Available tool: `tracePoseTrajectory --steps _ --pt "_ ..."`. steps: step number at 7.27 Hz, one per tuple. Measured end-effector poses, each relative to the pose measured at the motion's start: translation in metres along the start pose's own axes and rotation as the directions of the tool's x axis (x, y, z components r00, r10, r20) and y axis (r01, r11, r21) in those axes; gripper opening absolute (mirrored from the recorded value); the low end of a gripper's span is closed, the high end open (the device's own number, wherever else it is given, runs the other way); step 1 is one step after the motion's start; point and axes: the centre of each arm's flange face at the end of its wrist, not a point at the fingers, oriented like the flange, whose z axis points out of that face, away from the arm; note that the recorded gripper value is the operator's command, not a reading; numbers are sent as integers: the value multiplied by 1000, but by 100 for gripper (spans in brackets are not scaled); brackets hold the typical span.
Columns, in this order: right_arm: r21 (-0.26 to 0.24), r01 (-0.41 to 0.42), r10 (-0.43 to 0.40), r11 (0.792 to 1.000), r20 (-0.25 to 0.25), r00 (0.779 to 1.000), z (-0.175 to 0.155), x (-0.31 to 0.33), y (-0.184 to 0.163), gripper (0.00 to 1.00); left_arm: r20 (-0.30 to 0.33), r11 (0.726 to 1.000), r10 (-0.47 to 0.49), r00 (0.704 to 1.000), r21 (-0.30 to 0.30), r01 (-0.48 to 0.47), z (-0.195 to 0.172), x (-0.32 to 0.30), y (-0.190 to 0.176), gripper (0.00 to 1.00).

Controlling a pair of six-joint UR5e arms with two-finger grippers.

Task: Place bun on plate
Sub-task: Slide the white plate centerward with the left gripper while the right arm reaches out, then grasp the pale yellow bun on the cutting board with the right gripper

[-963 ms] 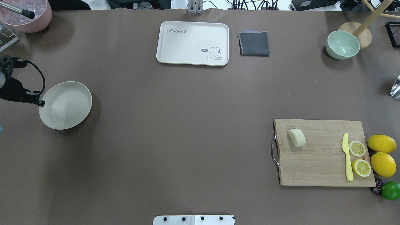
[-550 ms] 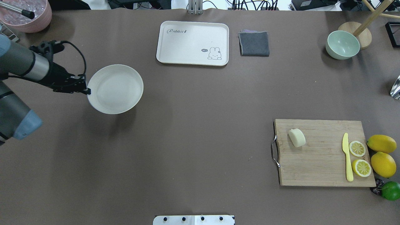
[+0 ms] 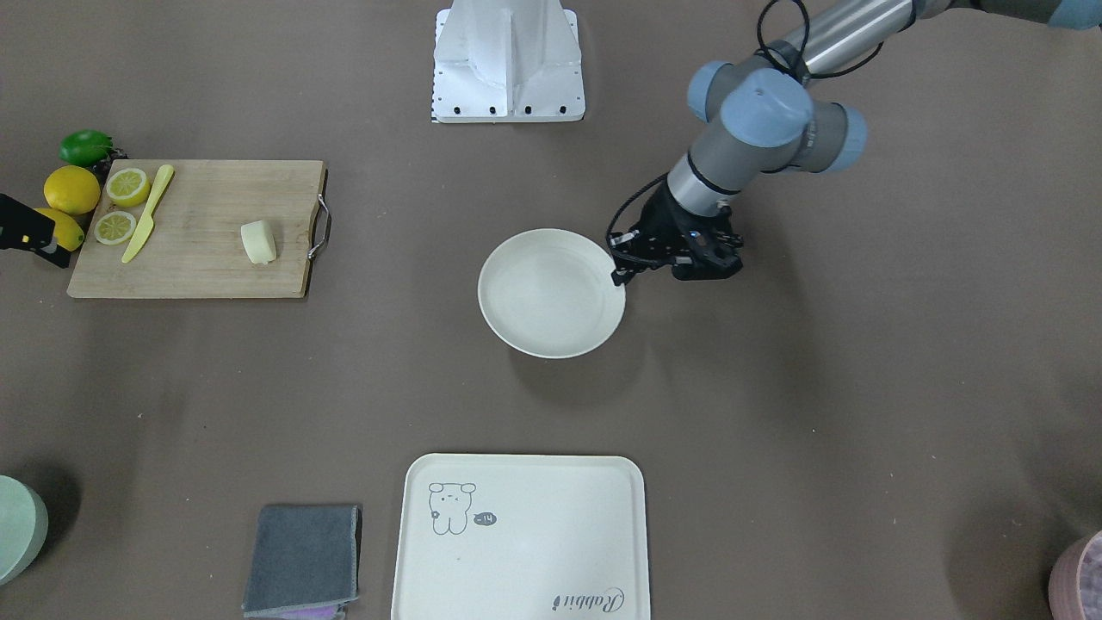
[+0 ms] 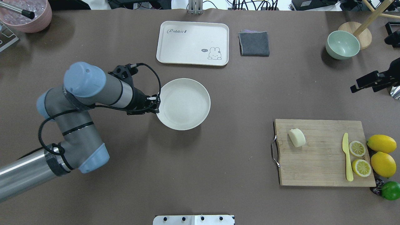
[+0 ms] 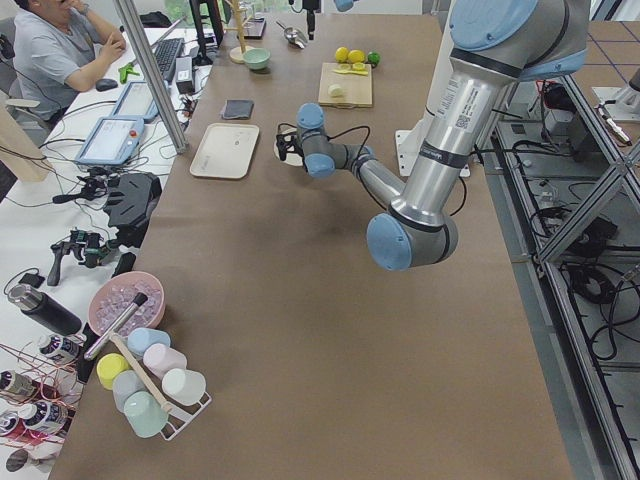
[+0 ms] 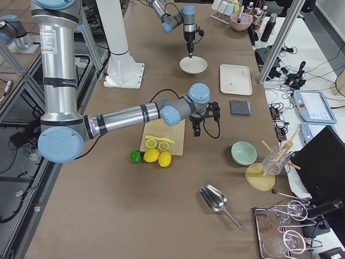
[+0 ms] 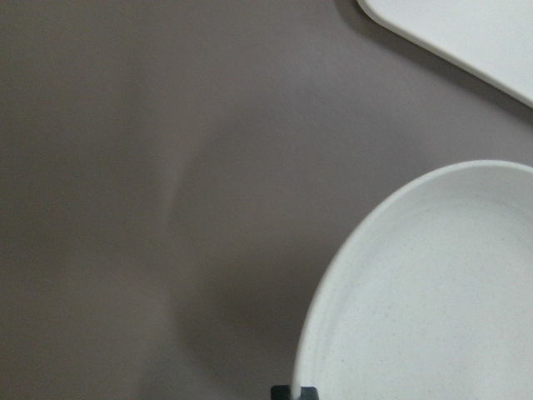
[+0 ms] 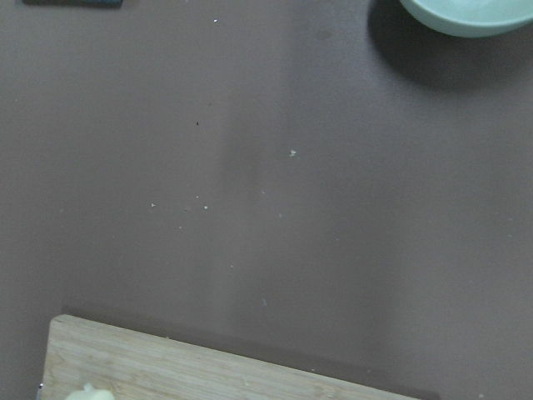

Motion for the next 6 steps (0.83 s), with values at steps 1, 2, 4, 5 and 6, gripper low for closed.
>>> tracePoseTrajectory --steps 1,2,4,5,6 --pt "-12 11 -11 1000 2 1000 13 -30 -1 100 15 1000 4 1000 16 -5 16 15 20 0" --pt "-29 28 -28 999 13 1000 26 -60 2 100 30 1000 6 1000 23 -7 28 21 28 0" --pt "-69 65 -65 995 11 998 61 -110 16 100 40 1000 8 999 23 -9 39 29 32 0" --pt "-87 66 -66 994 7 998 78 -132 24 100 40 1000 7 999 22 -8 40 30 33 0" --pt "-103 59 -60 993 -5 998 97 -153 34 100 40 1000 6 999 21 -7 40 31 33 0"
